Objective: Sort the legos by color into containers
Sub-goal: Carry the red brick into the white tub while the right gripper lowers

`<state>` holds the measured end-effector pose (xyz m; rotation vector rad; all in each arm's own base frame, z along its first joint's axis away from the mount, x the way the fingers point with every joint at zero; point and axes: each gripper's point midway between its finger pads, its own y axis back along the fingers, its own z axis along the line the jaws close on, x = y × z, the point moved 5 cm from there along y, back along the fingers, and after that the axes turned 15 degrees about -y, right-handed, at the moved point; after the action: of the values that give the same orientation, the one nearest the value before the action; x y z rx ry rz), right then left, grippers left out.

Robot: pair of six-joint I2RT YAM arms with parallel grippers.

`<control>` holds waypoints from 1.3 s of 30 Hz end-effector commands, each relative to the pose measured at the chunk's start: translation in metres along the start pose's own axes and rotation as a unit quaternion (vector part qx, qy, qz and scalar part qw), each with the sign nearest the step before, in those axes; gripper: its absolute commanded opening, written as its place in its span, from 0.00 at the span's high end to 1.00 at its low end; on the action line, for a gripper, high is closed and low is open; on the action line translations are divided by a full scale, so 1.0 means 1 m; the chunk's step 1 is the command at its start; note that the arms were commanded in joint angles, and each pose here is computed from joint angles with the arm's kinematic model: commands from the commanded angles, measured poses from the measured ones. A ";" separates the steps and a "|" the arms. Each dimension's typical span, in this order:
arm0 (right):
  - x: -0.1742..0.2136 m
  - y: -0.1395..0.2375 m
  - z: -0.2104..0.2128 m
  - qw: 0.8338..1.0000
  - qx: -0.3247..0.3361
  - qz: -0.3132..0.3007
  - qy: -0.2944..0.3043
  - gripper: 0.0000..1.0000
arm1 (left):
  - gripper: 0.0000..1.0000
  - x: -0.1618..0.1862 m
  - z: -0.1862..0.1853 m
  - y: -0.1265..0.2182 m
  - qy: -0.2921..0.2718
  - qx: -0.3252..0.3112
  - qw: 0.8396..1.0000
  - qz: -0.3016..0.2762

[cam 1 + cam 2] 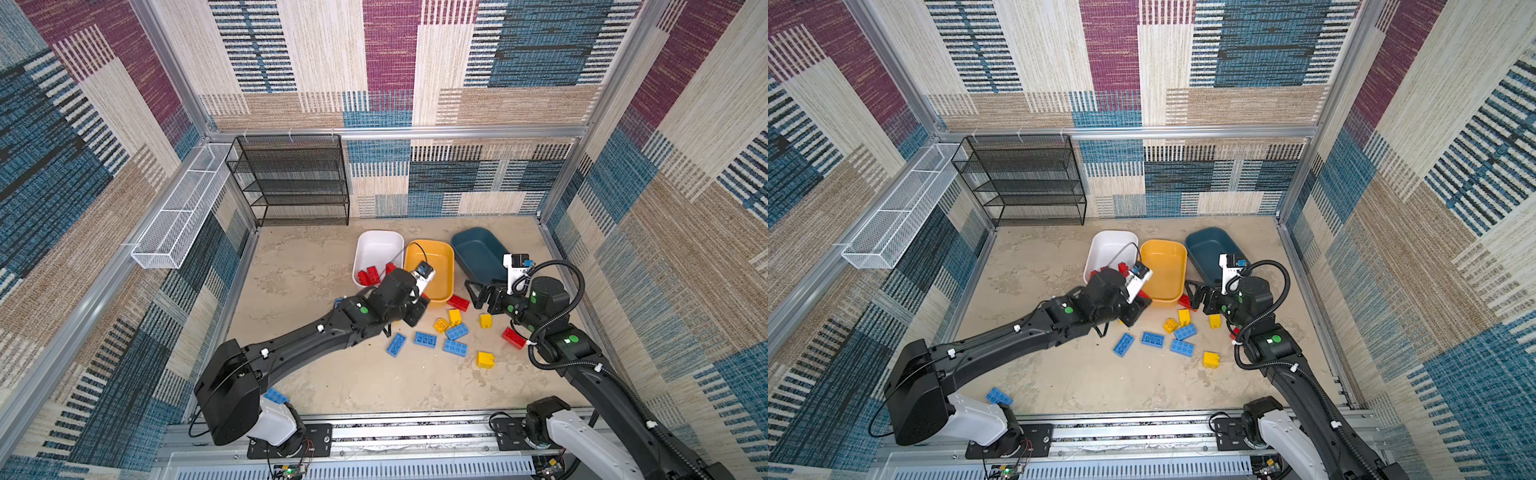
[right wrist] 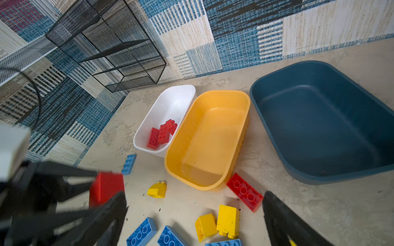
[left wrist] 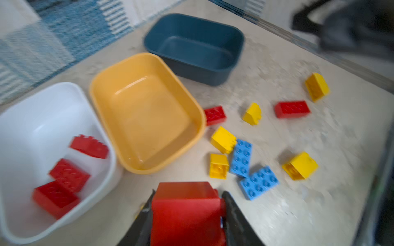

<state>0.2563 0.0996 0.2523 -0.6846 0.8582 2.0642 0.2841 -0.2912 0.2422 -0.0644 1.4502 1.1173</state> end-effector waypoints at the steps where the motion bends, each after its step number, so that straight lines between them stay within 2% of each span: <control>1: 0.003 -0.002 0.000 1.000 -0.009 0.005 -0.011 0.01 | 0.69 0.009 0.051 -0.002 0.088 -0.054 0.993 0.049; 4: 0.008 -0.004 -0.003 1.000 -0.008 0.013 -0.015 0.02 | 0.70 0.018 0.098 -0.015 0.133 -0.102 0.982 0.090; 9: 0.009 -0.004 -0.004 1.000 -0.007 0.011 -0.016 0.02 | 0.71 0.036 0.141 -0.049 0.168 -0.121 0.967 0.146; 15: 0.012 -0.006 -0.010 1.000 0.008 0.015 -0.020 0.02 | 0.71 0.040 0.157 -0.073 0.178 -0.119 0.963 0.164; 18: 0.015 -0.011 -0.021 0.998 0.044 0.020 -0.032 0.06 | 0.68 0.040 0.160 -0.078 0.179 -0.117 0.962 0.169; 20: 0.018 -0.014 -0.028 0.997 0.063 0.024 -0.036 0.07 | 0.62 0.038 0.161 -0.078 0.179 -0.117 0.962 0.167; 23: 0.022 -0.014 -0.035 0.996 0.079 0.027 -0.042 0.08 | 0.40 0.036 0.163 -0.077 0.179 -0.120 0.963 0.164; 25: 0.025 -0.016 -0.038 0.995 0.087 0.032 -0.045 0.09 | 0.31 0.035 0.164 -0.075 0.182 -0.114 0.962 0.169; 29: 0.031 -0.024 -0.047 0.992 0.104 0.045 -0.057 0.13 | 0.23 0.022 0.165 -0.057 0.185 -0.115 0.963 0.158; 34: 0.041 -0.038 -0.060 0.987 0.131 0.066 -0.061 0.25 | 0.24 -0.002 0.154 -0.008 0.208 -0.090 0.968 0.106; 39: 0.048 -0.052 -0.071 0.984 0.150 0.078 -0.058 0.49 | 0.26 -0.001 0.135 0.043 0.233 -0.074 0.969 0.040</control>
<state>0.2753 0.0915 0.1563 -0.3172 1.1618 2.0612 0.3726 -0.1827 0.2889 -0.3478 1.7246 1.4241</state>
